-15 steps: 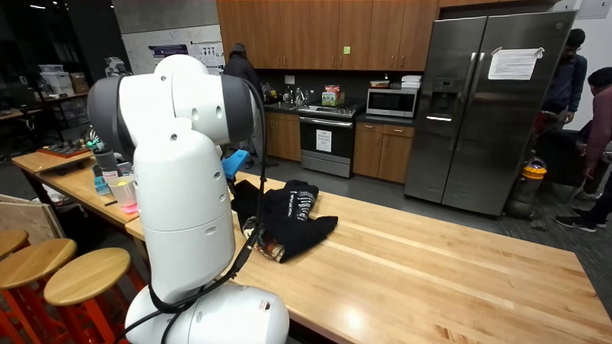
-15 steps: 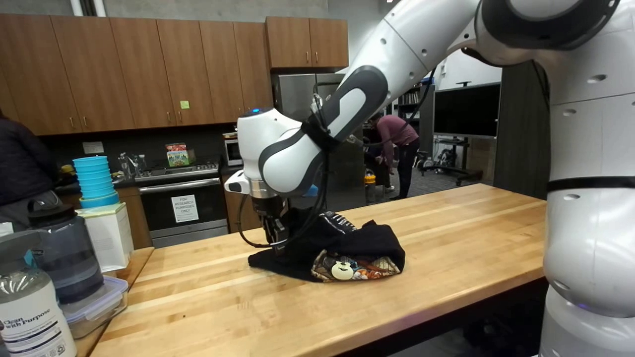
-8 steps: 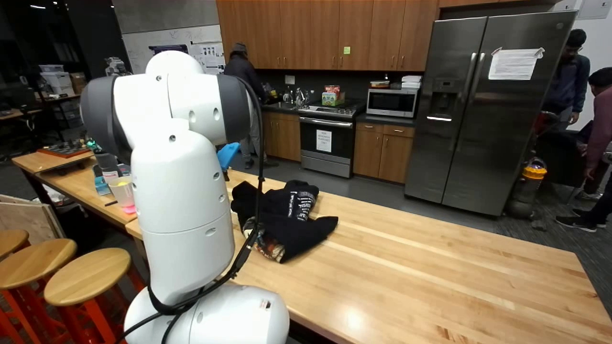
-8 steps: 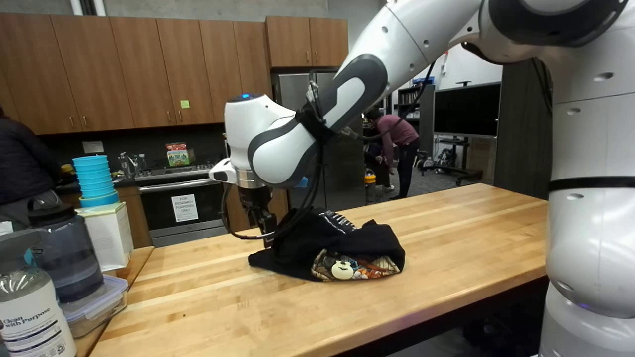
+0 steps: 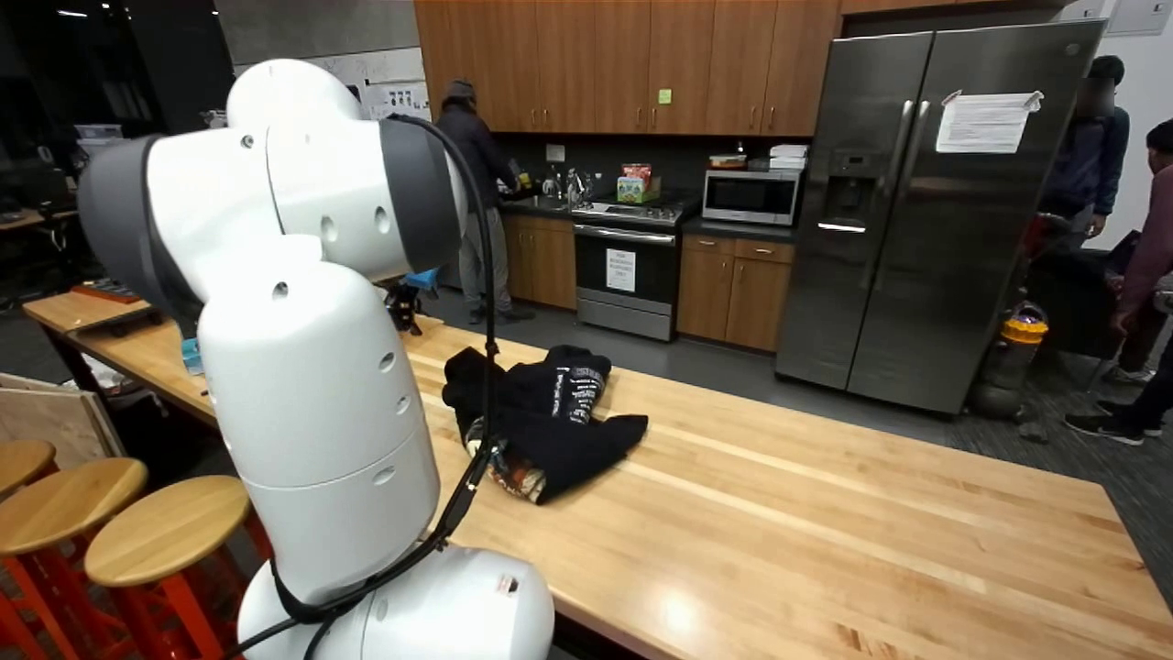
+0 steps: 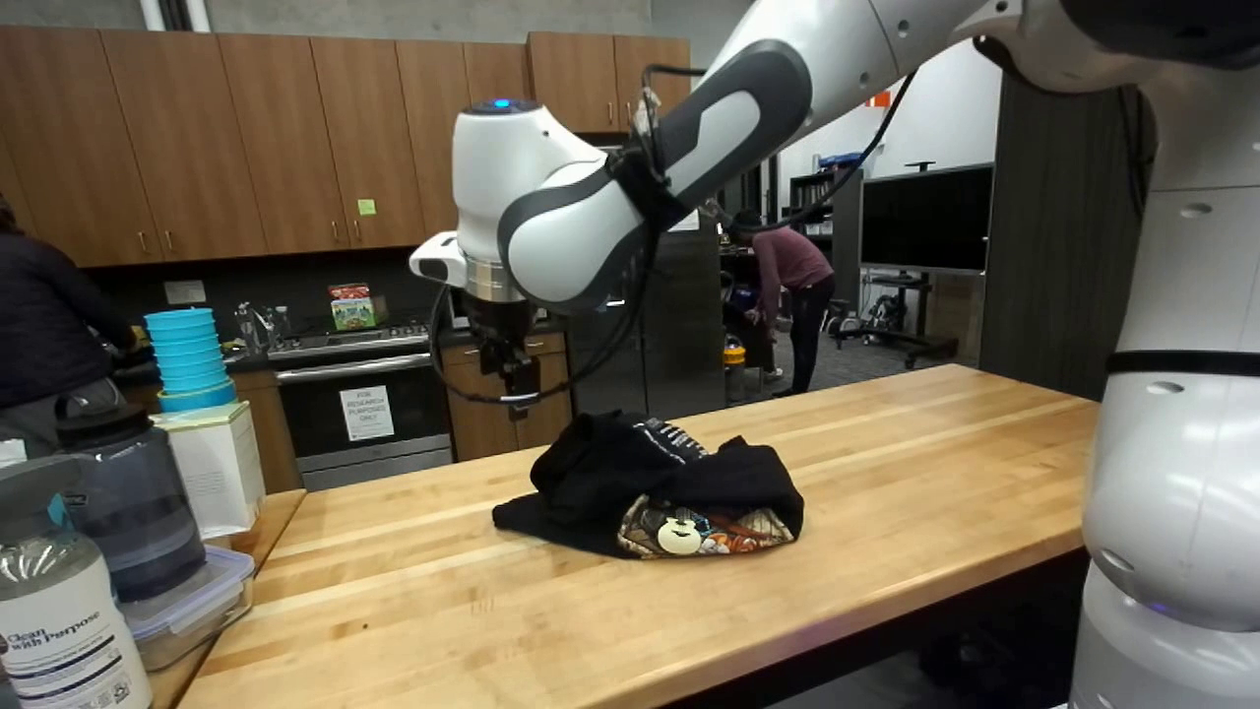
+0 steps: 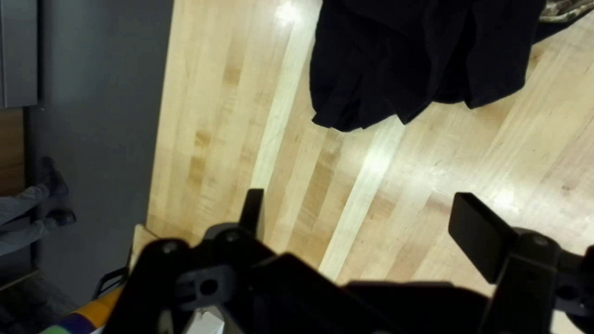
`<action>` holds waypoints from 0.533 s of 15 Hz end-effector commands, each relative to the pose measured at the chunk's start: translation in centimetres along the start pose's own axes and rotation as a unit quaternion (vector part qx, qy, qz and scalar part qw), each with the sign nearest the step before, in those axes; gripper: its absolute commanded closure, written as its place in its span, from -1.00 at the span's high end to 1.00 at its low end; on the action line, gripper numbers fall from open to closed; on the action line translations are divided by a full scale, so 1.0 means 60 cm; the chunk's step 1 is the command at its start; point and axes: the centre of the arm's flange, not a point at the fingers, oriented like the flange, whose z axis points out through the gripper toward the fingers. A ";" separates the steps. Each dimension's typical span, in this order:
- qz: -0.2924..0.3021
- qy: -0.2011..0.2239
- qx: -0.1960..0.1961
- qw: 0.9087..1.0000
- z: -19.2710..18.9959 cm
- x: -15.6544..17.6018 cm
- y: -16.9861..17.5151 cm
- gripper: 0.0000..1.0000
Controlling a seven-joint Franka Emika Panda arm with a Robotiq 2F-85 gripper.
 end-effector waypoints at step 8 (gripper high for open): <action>0.077 0.009 -0.064 0.995 -0.043 -0.149 0.045 1.00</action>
